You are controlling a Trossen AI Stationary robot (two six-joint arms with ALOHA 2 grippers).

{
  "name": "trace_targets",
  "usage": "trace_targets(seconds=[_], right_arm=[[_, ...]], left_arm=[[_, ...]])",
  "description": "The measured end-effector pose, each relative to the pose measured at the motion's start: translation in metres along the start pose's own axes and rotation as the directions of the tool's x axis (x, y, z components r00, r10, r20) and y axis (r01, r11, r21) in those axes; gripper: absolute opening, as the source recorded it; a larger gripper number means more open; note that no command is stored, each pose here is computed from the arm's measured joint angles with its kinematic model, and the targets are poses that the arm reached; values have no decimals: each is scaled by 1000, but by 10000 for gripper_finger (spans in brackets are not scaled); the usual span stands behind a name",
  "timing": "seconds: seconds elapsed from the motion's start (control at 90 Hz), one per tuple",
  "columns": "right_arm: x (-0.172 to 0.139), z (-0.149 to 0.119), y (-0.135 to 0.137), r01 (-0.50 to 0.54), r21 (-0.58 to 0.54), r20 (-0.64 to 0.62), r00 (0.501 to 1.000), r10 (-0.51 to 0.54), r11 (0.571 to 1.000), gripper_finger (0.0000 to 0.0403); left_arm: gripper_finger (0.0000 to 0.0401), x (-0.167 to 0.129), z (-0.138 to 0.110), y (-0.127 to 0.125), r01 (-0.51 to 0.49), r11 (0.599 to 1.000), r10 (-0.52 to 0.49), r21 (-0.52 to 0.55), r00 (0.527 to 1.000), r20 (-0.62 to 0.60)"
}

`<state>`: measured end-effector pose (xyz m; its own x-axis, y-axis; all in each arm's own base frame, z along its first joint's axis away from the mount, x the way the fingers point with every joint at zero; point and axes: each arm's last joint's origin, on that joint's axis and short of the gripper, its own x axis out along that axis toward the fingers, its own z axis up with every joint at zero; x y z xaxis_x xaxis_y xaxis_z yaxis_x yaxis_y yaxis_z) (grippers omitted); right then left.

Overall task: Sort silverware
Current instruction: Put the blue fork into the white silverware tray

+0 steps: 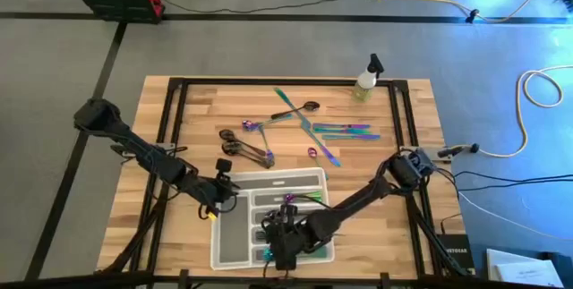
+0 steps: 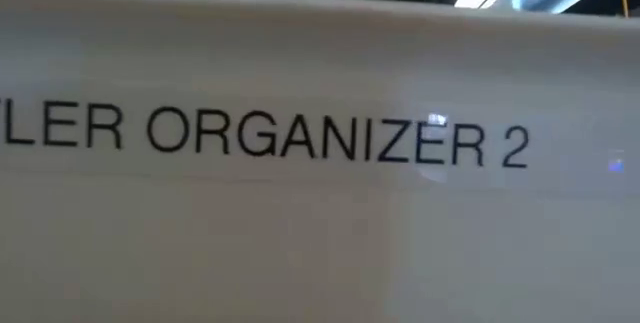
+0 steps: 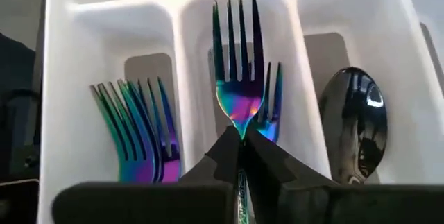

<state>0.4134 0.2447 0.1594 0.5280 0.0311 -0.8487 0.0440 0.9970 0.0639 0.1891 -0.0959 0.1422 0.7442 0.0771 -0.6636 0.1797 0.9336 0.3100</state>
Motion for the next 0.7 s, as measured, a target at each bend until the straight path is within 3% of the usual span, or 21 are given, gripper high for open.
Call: trace_targets(seconds=[0.7], right_arm=[[1,-3,-6,33,18,-47,998,-32,999,23]], left_arm=[[72,0,0,0,0,1000,0,0,1000,-1]])
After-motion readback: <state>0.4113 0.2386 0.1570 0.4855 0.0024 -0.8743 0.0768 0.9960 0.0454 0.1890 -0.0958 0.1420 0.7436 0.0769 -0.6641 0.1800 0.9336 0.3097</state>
